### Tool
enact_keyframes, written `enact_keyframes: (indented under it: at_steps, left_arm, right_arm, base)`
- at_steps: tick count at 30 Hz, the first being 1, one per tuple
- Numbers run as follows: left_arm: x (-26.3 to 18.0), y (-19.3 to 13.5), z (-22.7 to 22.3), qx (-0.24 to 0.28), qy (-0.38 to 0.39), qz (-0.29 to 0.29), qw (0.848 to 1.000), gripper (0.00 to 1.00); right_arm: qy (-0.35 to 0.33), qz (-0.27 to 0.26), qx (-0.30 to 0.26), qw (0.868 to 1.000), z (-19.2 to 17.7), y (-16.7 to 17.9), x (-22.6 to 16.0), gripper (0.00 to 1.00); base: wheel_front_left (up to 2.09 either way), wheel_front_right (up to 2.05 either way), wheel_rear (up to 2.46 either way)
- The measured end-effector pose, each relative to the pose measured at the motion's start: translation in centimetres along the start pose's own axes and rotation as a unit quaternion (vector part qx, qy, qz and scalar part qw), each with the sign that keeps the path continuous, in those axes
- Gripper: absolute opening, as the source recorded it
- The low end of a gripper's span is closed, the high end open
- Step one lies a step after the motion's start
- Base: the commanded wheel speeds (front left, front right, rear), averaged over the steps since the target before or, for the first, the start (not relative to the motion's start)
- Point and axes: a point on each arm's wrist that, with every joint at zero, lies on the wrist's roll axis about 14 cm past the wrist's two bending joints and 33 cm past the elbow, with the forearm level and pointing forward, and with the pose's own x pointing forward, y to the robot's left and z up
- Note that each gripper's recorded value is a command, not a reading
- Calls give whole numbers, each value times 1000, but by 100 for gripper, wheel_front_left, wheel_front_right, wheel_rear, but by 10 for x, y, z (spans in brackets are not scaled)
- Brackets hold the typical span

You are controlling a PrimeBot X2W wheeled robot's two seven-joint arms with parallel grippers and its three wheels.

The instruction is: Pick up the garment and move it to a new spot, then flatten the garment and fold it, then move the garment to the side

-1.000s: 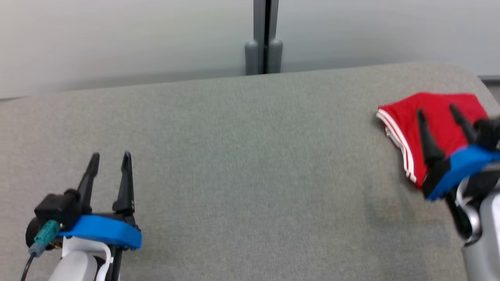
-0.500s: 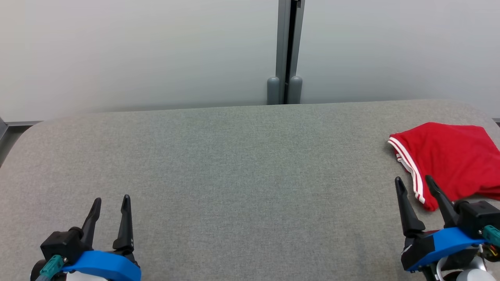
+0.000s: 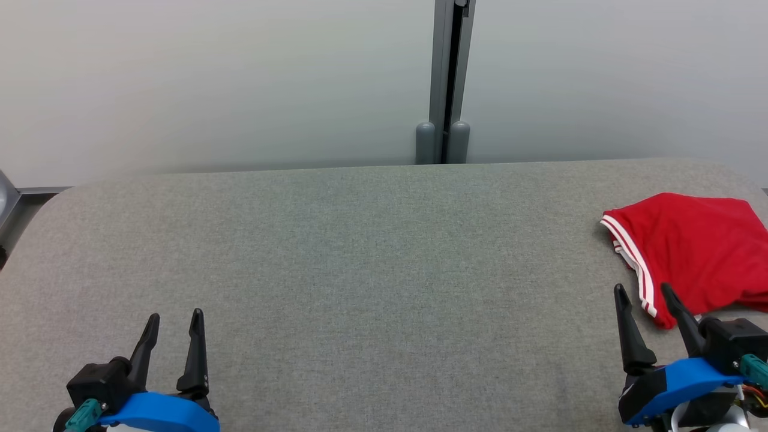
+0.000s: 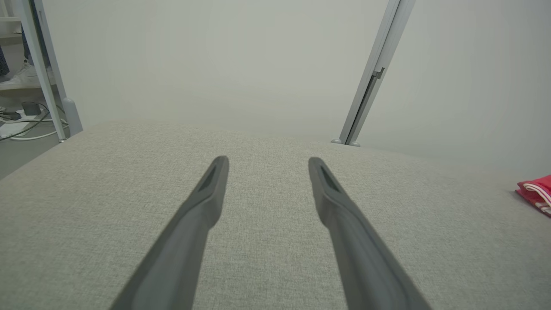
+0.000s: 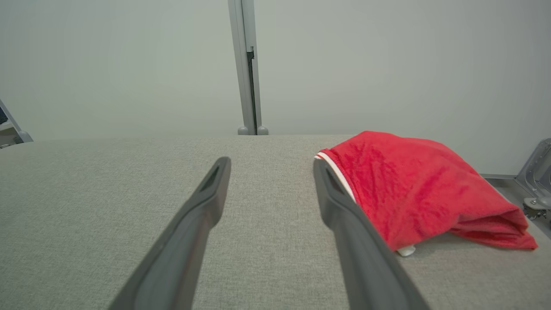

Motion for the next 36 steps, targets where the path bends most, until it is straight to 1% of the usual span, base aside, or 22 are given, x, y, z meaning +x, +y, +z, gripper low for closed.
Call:
enact_keyframes:
  at_steps: [11,12,14,19,27,36]
  left_arm:
    - [0,0,-4,-3,6,-5,1000,100]
    - [0,0,-4,-3,6,-6,1000,0]
    - [-2,-1,-8,-5,12,-6,1000,0]
    - [-15,-4,-37,-24,52,3,998,0]
    - [-13,0,-35,-93,54,26,994,0]
    - [-9,3,-29,-163,47,43,985,0]
  right_arm:
    - [4,-1,4,1000,-3,2,-1,100]
    - [2,-1,5,1000,-3,2,-1,0]
    - [7,-1,8,1000,-7,2,-2,0]
    - [41,-5,18,999,-28,2,-7,0]
    - [45,-13,98,994,-32,0,-7,0]
    - [39,-16,179,983,-31,0,-6,0]
  base:
    - [0,0,0]
    - [0,0,0]
    - [0,0,0]
    - [0,0,0]
    - [0,0,0]
    - [0,0,0]
